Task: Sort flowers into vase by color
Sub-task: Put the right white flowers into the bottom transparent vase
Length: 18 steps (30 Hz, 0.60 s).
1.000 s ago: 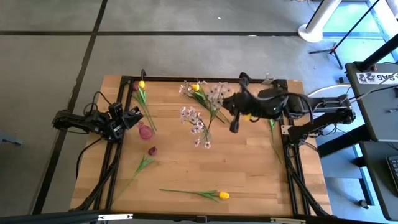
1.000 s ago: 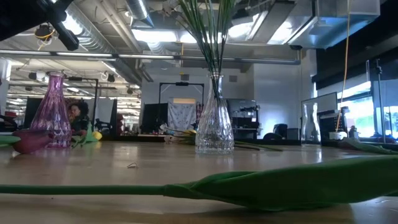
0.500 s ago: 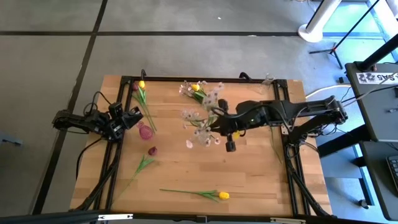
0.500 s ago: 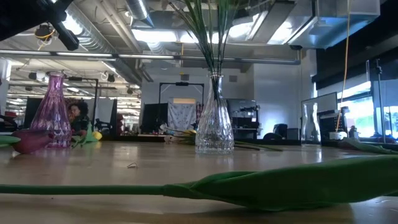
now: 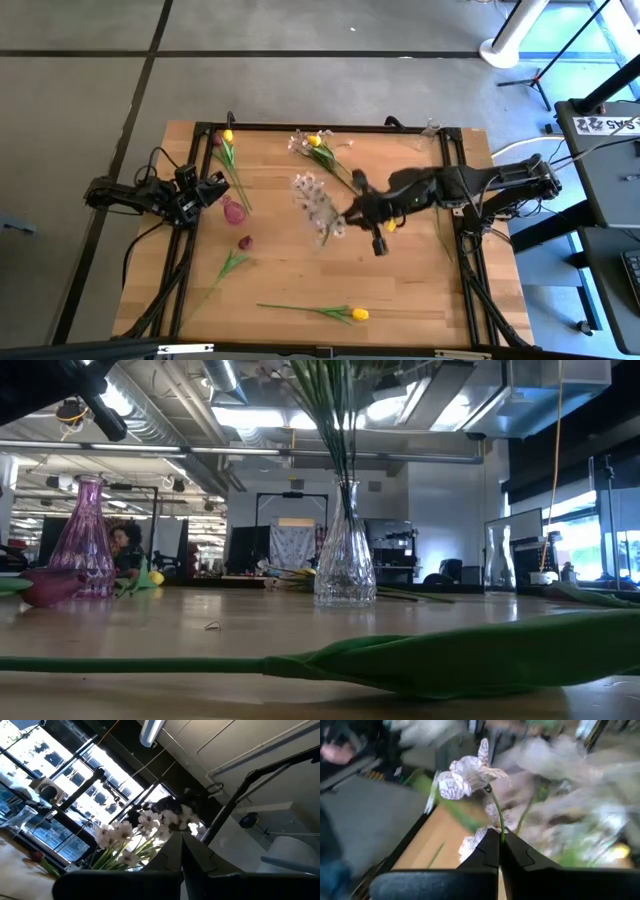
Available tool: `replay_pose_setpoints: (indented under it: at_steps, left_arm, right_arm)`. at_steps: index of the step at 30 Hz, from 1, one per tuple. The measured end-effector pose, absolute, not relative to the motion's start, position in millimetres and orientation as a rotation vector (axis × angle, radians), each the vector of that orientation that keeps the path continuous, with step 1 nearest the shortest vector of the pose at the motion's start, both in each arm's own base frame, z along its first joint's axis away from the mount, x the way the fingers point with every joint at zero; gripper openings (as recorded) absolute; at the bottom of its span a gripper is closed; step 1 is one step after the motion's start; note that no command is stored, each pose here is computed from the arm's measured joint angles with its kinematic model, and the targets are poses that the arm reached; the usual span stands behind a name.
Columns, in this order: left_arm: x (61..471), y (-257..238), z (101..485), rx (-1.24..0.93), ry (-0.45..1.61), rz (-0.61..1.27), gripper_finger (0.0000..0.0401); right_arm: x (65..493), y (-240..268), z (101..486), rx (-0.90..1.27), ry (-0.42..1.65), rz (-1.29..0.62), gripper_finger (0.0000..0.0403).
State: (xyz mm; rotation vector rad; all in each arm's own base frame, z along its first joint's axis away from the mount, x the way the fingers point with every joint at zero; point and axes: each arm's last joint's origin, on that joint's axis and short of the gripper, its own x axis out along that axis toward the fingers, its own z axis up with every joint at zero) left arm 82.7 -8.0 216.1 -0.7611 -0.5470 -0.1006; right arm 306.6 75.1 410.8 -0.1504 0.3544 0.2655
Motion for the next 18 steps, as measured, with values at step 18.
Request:
replay_pose_setpoints:
  at_steps: [18]
  left_arm:
    - [87, -9, 207, -0.764, -0.451, -0.069, 0.0]
  right_arm:
    - [304, 72, 376, -0.106, 0.682, 0.098, 0.0125]
